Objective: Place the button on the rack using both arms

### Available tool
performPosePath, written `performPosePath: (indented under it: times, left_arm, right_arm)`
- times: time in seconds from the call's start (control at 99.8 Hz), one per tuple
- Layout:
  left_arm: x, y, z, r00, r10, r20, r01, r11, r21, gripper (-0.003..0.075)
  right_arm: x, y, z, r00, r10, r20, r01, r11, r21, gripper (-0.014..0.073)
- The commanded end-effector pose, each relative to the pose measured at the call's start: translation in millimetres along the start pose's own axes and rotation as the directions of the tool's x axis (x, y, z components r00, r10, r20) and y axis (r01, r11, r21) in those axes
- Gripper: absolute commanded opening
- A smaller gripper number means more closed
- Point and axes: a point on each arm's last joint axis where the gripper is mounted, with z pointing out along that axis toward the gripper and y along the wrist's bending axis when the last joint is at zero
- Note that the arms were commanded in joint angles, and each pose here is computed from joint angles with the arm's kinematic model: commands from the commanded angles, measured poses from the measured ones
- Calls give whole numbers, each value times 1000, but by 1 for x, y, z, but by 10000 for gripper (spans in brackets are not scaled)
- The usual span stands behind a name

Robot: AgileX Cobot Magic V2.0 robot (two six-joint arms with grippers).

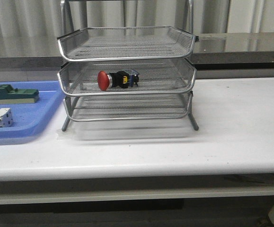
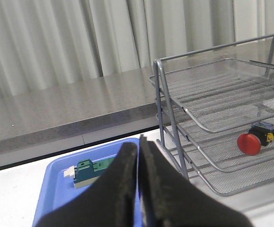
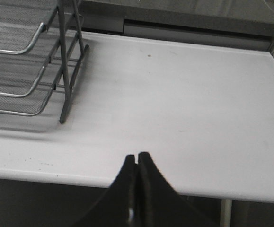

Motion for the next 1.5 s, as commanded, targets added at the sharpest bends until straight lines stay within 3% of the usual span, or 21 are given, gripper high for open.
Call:
performPosePath:
  times: [0.0,0.331,0.762,1.493]
  left_arm:
    - [-16,4,0,995,-14,99,16,1000,-26,4]
    - [-16,4,0,995,-14,99,16,1000,-26,4]
    - [-16,4,0,995,-14,99,16,1000,-26,4]
    - [-16,4,0,995,-14,99,16,1000,-26,4]
  right_arm:
    - [-7,1,-7,986,13,168,-11,1000,-11,-66]
    - [59,7,-10,933,83,352,-79,997,-24,-66]
    - [108,12,1,893,135,430,-128,991,-45,-66]
    - [110,13,3,884,141,445,-132,990,-50,-66]
